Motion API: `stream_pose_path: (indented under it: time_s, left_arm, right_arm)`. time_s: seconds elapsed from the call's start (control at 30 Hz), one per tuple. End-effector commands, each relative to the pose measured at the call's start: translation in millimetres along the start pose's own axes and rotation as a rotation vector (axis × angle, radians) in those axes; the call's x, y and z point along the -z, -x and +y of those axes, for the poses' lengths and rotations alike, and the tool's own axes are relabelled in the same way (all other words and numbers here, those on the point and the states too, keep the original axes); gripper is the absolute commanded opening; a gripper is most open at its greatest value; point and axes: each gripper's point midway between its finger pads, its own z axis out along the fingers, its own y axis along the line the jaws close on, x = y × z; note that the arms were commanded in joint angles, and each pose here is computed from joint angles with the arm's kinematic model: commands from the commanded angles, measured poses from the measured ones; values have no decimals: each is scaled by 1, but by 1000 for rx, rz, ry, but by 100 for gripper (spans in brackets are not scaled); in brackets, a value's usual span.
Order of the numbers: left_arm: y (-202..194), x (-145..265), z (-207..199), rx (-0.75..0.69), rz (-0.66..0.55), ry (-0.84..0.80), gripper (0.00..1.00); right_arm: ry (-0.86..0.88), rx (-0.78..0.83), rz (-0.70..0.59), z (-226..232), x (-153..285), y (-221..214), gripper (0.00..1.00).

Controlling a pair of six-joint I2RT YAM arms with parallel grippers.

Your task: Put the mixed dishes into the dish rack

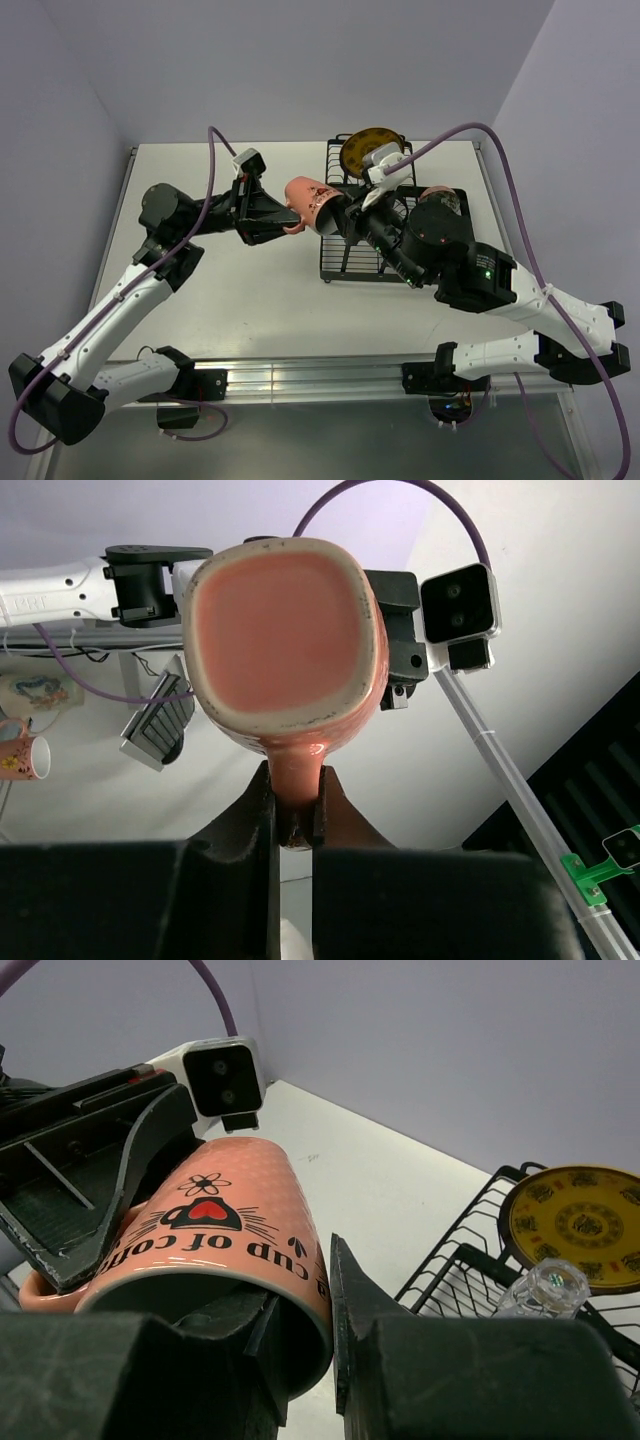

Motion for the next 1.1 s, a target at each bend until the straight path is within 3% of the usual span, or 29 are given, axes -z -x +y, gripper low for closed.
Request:
stream_pose_path:
  time_s: [0.0, 0.2, 0.23, 0.33, 0.37, 0.47, 0.53, 0.7, 0.77, 0.8, 0.83, 1.07]
  left_arm:
    - [7, -2, -29, 165, -22, -61, 0]
    - [7, -6, -36, 54, 1, -65, 0]
    - [7, -7, -38, 36, -5, -68, 0]
    - [10, -3, -38, -34, -19, -76, 0]
    - [12, -2, -38, -67, -25, -78, 0]
    - [17, -2, -38, -125, -43, -83, 0]
    - [18, -1, -38, -161, -48, -82, 0]
    - [30, 0, -35, -234, -88, -48, 0]
    - [42, 3, -38, -354, -126, -5, 0]
    - [47, 5, -40, -345, -153, 54, 0]
    - [62, 8, -31, -463, -178, 114, 0]
    - [154, 72, 17, -712, -504, 610, 0]
  right_arm:
    - [66, -59, -45, 16, 3, 11, 0]
    - [-4, -80, -38, 3, 5, 11, 0]
    - [-10, -82, -35, 0, 7, 11, 12]
    - [-29, -104, -42, -6, 11, 15, 35]
    - [-24, -110, -48, -8, 14, 17, 49]
    - [-31, -124, -57, -13, 20, 19, 68]
    - [-33, -118, -51, -15, 22, 17, 73]
    - [-38, -131, -46, -23, 31, 19, 81]
    - [-55, -141, -41, -31, 39, 17, 82]
    - [-68, -147, -29, -35, 43, 15, 82]
    - [-73, -159, -37, -42, 50, 17, 83]
    - [-155, -258, -68, -91, 100, 26, 83]
